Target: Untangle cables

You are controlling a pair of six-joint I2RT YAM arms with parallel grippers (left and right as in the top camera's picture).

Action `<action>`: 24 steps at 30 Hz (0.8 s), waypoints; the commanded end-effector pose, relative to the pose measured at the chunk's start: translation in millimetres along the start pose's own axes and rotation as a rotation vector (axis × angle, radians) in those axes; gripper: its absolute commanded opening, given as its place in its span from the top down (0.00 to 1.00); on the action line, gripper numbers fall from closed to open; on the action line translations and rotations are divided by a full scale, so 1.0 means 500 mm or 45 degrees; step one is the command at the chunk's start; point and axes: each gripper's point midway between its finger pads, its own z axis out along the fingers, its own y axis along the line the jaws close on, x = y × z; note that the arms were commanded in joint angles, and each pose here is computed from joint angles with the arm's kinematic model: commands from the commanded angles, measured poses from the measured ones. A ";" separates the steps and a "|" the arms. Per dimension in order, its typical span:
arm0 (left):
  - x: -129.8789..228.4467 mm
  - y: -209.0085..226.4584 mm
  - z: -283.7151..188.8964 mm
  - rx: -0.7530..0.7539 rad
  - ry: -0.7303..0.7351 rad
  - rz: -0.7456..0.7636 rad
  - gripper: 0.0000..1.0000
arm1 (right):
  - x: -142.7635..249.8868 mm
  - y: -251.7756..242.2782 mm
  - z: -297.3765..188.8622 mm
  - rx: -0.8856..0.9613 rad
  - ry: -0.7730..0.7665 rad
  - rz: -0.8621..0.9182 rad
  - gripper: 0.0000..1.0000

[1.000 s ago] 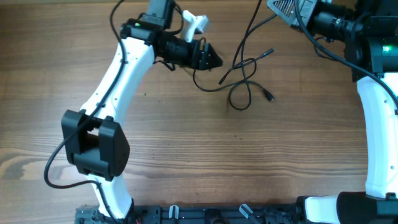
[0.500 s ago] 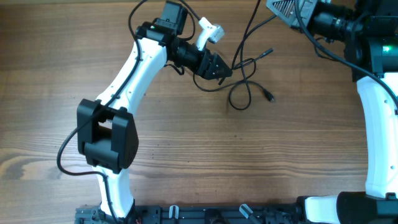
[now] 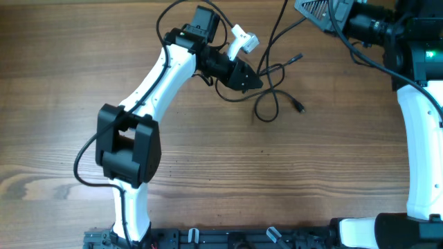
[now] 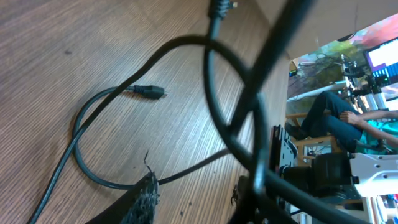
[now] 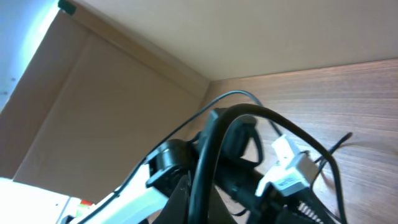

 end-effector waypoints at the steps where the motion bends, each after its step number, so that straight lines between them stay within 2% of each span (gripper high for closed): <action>1: 0.005 0.015 0.011 0.009 0.003 0.005 0.61 | 0.003 0.032 -0.001 -0.108 0.037 -0.024 0.96; 3: 0.007 0.027 0.011 -0.035 0.011 0.005 0.75 | -0.001 0.044 -0.002 -0.144 0.038 -0.026 0.96; 5: 0.011 0.045 0.010 -0.100 0.027 -0.025 0.96 | -0.009 0.061 -0.004 -0.187 0.030 -0.048 0.96; 14: 0.039 0.149 -0.017 -0.512 0.069 -0.321 0.96 | -0.117 0.134 -0.083 -0.349 -0.169 -0.164 0.96; 24: 0.069 0.244 -0.081 -0.965 0.001 -0.661 0.96 | -0.205 0.118 -0.202 -0.313 -0.390 -0.096 0.96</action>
